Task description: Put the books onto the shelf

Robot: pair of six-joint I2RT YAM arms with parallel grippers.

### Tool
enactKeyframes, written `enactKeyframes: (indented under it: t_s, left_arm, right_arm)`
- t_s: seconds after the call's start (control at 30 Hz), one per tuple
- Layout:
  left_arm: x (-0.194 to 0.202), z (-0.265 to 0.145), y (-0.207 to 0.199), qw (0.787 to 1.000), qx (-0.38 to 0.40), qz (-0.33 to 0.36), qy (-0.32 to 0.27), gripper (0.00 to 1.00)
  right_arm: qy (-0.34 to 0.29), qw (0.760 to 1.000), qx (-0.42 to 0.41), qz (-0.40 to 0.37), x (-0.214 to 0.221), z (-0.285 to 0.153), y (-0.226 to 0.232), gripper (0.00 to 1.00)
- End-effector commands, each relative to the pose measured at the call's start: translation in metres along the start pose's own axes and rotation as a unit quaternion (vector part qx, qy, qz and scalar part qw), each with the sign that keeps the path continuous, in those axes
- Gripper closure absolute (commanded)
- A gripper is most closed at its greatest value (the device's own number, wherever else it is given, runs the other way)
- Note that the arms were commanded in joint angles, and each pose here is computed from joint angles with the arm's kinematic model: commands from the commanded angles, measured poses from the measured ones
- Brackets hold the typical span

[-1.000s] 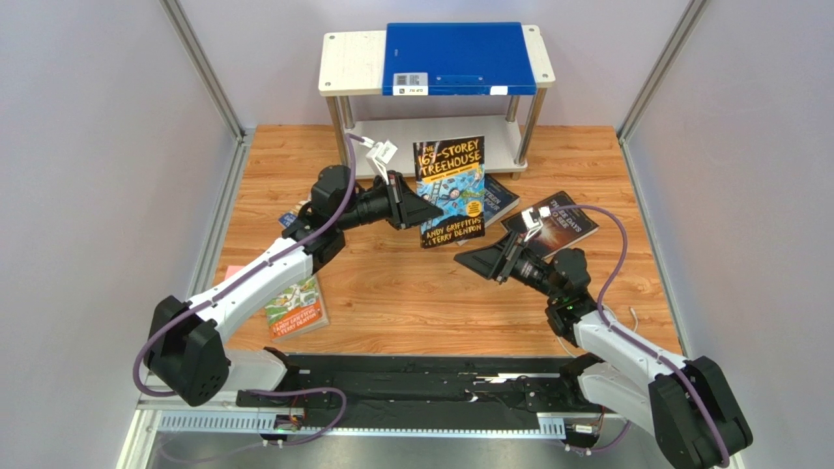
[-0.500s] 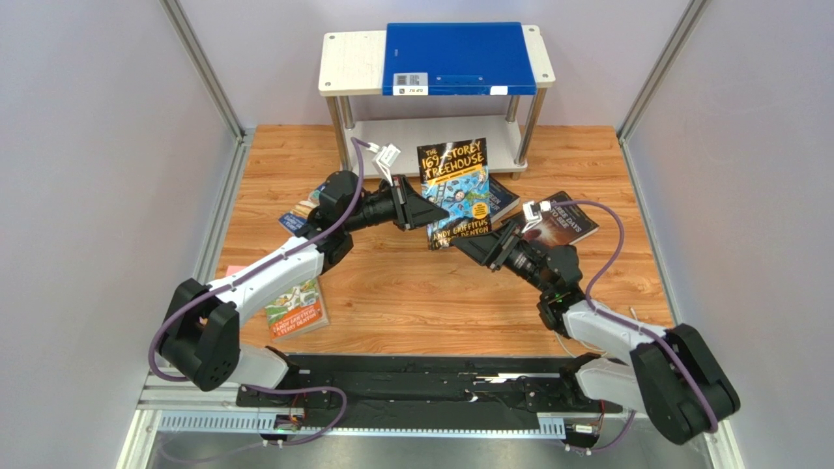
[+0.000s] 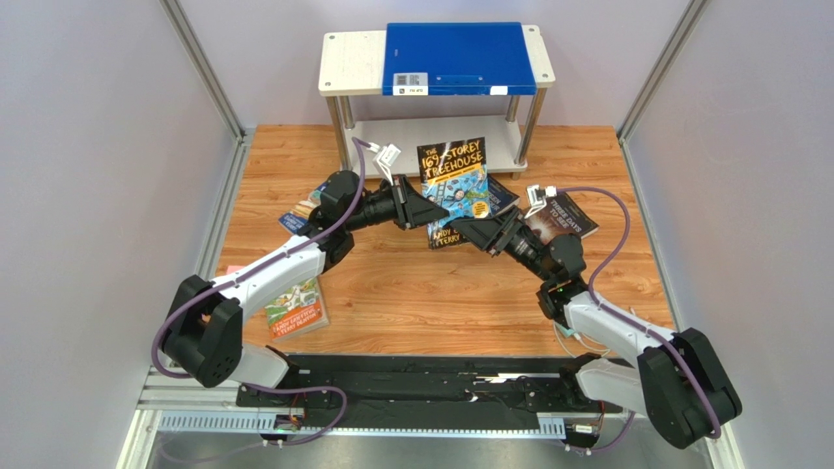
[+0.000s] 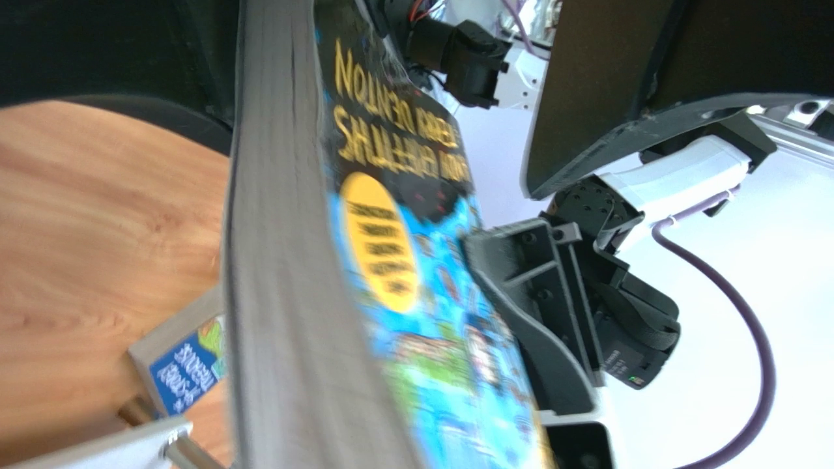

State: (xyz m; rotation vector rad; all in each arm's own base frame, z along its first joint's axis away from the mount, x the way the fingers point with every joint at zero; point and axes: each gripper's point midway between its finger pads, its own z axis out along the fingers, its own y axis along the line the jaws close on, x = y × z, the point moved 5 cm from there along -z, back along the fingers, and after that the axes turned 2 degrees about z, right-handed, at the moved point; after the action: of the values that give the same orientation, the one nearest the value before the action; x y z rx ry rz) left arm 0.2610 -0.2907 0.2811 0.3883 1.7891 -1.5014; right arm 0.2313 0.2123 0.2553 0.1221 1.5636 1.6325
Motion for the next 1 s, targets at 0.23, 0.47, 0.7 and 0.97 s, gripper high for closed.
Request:
enactKeyframes:
  t_s: [0.23, 0.47, 0.7, 0.97]
  left_arm:
    - [-0.009, 0.012, 0.007, 0.999, -0.019, 0.020, 0.017, 0.48]
    - [-0.027, -0.039, 0.016, 0.971, -0.221, 0.082, -0.026, 0.00]
    - [-0.037, -0.113, 0.002, 0.923, -0.355, 0.113, -0.092, 0.00]
    - [-0.039, -0.151, -0.013, 0.900, -0.398, 0.153, -0.090, 0.00]
  right_arm:
    - [0.075, 0.997, 0.014, 0.000, -0.001, 0.025, 0.008, 1.00]
    - [0.088, 0.994, 0.066, -0.020, 0.001, 0.030, -0.016, 1.00]
    - [0.098, 0.992, 0.082, -0.017, -0.004, 0.055, -0.035, 1.00]
    - [0.084, 0.995, 0.060, -0.011, -0.021, 0.104, -0.048, 1.00]
